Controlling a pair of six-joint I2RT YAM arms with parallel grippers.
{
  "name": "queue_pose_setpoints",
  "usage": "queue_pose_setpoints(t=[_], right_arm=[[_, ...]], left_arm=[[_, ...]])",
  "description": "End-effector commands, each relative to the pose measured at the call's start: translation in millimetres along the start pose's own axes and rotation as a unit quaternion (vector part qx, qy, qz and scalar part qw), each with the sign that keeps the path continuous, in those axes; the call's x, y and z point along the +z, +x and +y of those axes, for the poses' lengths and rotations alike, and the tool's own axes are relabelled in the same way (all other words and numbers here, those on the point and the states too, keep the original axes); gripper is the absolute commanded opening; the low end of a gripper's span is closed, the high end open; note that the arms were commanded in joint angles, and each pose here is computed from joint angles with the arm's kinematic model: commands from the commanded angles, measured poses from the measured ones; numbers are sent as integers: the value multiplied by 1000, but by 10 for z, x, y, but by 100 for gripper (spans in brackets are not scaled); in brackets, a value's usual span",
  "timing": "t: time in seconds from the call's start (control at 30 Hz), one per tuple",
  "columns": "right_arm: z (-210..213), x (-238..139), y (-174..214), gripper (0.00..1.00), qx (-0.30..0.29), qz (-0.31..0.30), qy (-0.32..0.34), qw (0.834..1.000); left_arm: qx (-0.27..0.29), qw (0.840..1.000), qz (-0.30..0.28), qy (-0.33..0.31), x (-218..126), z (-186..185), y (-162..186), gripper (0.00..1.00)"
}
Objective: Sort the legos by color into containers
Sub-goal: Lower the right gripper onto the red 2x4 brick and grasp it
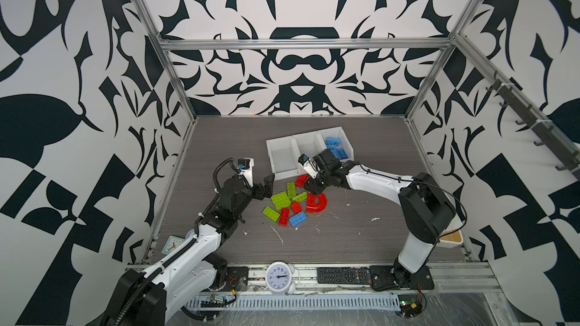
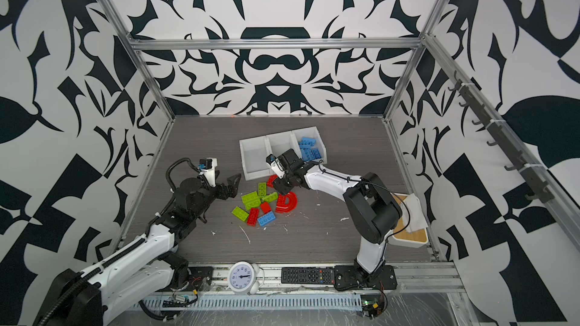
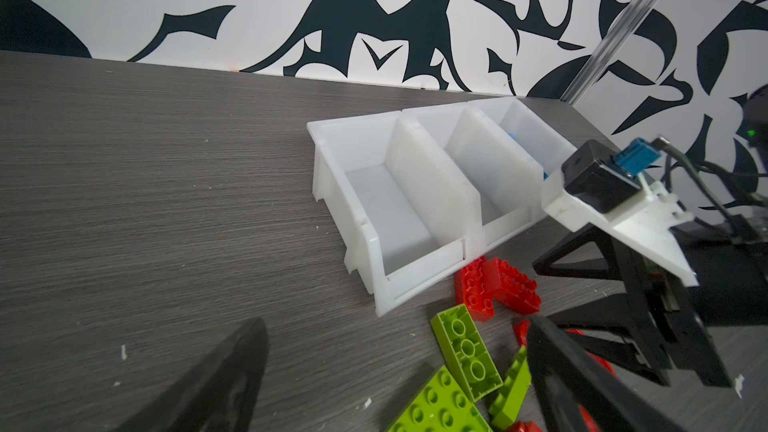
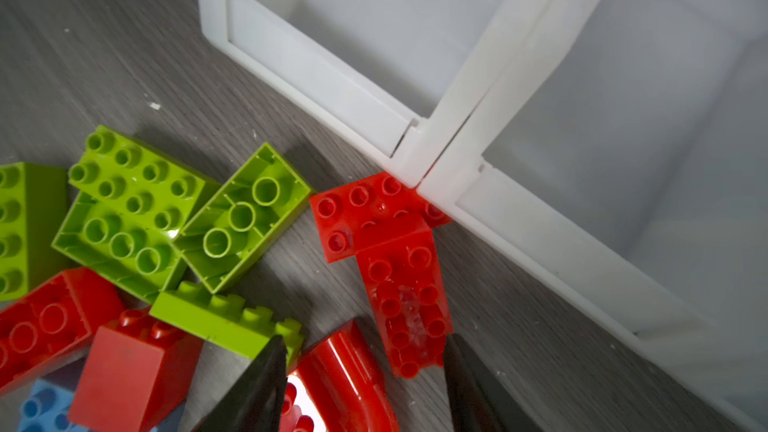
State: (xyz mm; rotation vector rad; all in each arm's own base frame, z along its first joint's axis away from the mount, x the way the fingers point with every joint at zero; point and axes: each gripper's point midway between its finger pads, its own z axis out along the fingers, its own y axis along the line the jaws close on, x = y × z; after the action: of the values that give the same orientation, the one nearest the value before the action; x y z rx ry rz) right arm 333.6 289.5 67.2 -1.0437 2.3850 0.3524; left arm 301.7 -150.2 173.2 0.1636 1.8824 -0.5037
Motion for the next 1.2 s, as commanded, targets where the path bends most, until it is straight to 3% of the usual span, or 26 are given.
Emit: queue_pose_setpoints(t=[0.0, 1.17], right_arm=[[-87, -79, -259, 61, -10, -27, 22, 999], [-70, 174, -201, 43, 3, -15, 10, 1000]], left_arm=[[1, 1000, -10, 6, -28, -25, -38, 99], [-2, 1000, 0, 11, 14, -41, 0, 99]])
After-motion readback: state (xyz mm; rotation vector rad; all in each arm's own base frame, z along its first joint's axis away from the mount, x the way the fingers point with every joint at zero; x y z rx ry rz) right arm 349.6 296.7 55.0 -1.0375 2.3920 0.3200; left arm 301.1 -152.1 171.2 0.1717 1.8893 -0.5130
